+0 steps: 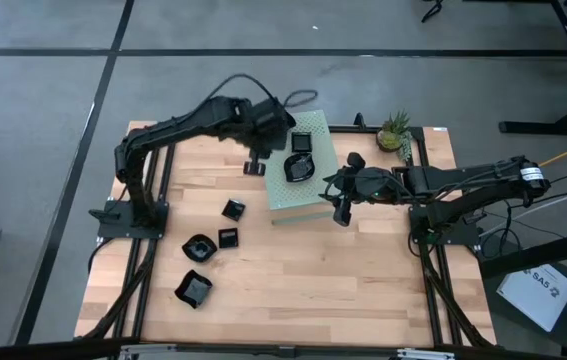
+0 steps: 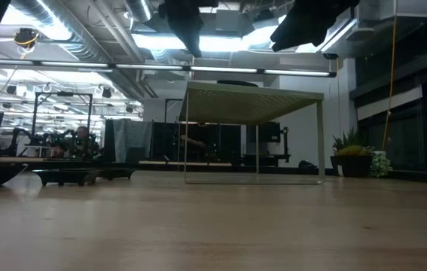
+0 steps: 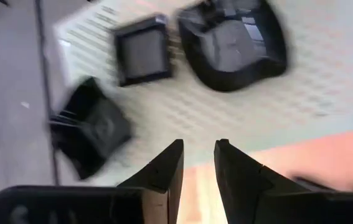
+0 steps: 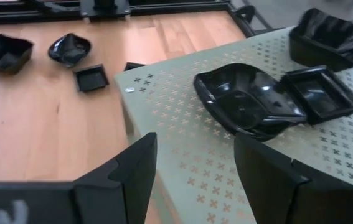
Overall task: Pick & Place Mini shaped plates
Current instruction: Stack the black distorted square plate on top of the black distorted square plates on the shelf
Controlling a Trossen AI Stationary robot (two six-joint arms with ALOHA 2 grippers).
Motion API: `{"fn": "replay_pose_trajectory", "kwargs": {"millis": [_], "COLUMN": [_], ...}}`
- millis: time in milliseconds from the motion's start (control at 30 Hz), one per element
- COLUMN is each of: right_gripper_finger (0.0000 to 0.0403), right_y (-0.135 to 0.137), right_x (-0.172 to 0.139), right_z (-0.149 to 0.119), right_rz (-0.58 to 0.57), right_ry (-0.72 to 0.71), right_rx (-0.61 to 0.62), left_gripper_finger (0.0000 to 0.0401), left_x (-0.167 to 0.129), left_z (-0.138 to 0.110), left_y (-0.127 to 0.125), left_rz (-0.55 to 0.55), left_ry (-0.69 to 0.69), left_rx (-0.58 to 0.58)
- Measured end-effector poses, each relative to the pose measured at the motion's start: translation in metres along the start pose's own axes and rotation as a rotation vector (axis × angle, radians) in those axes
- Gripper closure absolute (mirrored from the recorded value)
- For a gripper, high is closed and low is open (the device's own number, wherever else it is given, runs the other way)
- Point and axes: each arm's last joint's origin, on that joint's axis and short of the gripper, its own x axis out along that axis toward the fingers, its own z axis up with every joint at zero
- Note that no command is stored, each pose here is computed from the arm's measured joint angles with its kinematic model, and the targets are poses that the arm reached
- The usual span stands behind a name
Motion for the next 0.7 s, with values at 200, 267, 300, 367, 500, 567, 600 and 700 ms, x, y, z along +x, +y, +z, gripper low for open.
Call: {"fn": "replay_pose_trajectory", "kwargs": {"millis": [200, 267, 300, 367, 500, 567, 600, 700], "right_gripper_finger": [0.0191, 0.0191, 0.0191, 0.0191, 0.0191, 0.0191, 0.0191, 0.0191], "right_y": [0.002, 0.003, 0.003, 0.004, 0.005, 0.005, 0.005, 0.005], "right_x": [0.0, 0.0, 0.0, 0.0, 0.0, 0.0, 0.0, 0.0], "right_z": [0.0, 0.0, 0.0, 0.0, -0.001, -0.001, -0.001, -0.001], "right_rz": [0.075, 0.101, 0.111, 0.132, 0.159, 0.159, 0.159, 0.159], "right_ry": [0.007, 0.009, 0.01, 0.011, 0.013, 0.013, 0.013, 0.013], "right_rx": [-0.042, -0.047, -0.048, -0.05, -0.067, -0.069, -0.069, -0.069], "left_gripper_finger": [0.0319, 0.0319, 0.0319, 0.0319, 0.032, 0.032, 0.032, 0.032], "left_x": [-0.007, -0.01, -0.012, -0.015, -0.022, -0.025, -0.027, -0.032], "left_z": [0.011, 0.016, 0.018, 0.022, 0.027, 0.029, 0.03, 0.031], "left_y": [-0.04, -0.053, -0.06, -0.073, -0.097, -0.108, -0.113, -0.129], "left_rz": [-0.066, -0.074, -0.08, -0.094, -0.115, -0.1, -0.09, -0.079], "left_ry": [0.034, 0.027, 0.024, 0.025, 0.027, 0.024, 0.023, 0.033], "left_rx": [-0.096, -0.141, -0.163, -0.208, -0.287, -0.333, -0.356, -0.424]}}
